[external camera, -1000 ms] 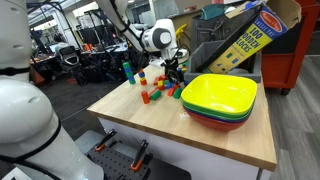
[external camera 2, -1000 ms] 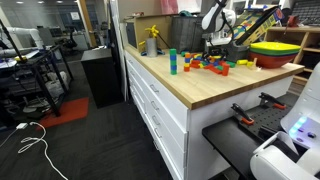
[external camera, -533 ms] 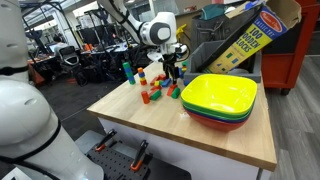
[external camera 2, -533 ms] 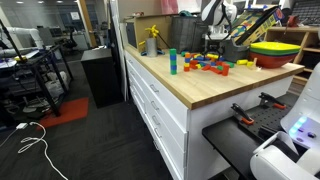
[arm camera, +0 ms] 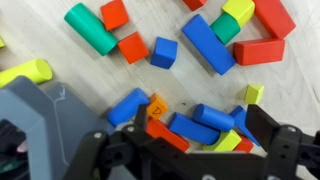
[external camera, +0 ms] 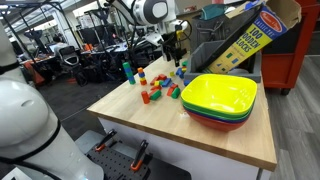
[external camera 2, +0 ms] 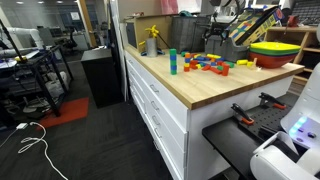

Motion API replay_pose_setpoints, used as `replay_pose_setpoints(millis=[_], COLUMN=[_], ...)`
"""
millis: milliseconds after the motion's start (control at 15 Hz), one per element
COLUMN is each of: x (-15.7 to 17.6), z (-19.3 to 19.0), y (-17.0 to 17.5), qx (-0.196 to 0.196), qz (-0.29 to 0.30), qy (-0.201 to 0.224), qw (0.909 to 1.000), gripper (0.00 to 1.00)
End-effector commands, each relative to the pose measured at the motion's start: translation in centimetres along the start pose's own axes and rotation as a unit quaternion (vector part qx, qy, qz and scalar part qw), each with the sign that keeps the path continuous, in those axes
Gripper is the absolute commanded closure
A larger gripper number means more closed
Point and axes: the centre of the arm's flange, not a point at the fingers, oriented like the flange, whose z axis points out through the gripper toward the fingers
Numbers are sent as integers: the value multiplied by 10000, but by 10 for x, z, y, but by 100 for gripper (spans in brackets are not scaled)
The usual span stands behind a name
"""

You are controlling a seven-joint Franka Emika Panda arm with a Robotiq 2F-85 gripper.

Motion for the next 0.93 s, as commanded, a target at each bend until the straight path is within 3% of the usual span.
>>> replay_pose_setpoints(millis=[0, 200, 467, 867], x=[-16, -20, -21, -7], z=[-7, 9, 21, 36], y=[21, 26, 24, 16], qx=[16, -110, -163, -913], qz=[-445, -1079, -2127, -2767], qy=[-63, -355, -520, -498], qw=[9990, 9935, 9756, 9553], gripper=[0, 0, 0, 0])
